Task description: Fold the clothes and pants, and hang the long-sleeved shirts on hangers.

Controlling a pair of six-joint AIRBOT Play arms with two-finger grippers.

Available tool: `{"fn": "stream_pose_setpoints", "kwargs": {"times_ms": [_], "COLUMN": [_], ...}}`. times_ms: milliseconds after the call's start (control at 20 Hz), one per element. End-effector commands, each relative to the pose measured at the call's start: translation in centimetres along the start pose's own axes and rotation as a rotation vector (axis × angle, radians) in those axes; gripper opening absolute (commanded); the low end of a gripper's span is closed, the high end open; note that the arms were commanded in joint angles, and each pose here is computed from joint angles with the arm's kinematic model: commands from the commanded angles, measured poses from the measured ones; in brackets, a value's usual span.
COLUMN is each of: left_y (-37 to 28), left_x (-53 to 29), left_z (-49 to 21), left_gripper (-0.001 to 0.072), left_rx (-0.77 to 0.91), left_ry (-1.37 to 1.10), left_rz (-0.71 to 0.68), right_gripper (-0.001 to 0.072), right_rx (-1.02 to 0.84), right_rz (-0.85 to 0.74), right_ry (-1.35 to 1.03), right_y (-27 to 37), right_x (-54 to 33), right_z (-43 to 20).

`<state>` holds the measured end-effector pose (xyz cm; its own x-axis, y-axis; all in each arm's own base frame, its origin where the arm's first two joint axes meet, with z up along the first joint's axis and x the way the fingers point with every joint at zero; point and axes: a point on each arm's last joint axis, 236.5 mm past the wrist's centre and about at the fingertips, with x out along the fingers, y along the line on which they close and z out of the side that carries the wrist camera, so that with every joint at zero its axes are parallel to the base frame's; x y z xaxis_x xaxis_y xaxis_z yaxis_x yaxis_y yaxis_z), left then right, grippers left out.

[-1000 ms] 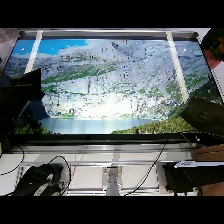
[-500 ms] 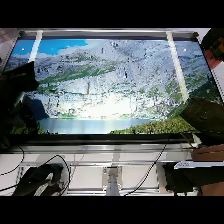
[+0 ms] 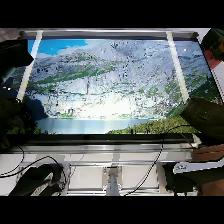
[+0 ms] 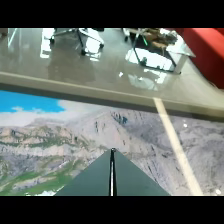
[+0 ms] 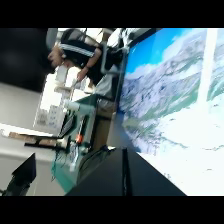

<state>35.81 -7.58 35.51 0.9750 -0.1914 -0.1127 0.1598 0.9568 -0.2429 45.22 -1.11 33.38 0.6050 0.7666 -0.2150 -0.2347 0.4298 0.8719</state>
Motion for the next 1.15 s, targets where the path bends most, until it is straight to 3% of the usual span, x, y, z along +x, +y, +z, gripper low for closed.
{"fn": "stream_pose_setpoints", "kwargs": {"times_ms": [0,1100], "left_y": [0.20,0.24], "left_x": [0.22,0.27], "left_z": [-0.60,-0.74], "left_gripper": [0.0033,0.0033], "left_rx": [0.011,0.011], "left_ry": [0.043,0.047], "left_rz": [0.013,0.014], "right_gripper": [0.0018,0.0018], "right_rx": [-0.010,-0.016], "right_rz": [0.062,0.075], "right_ry": [0.083,0.109], "right_y": [1.94,2.57], "right_x": [3.15,4.10], "right_z": [-2.11,-2.85]}}
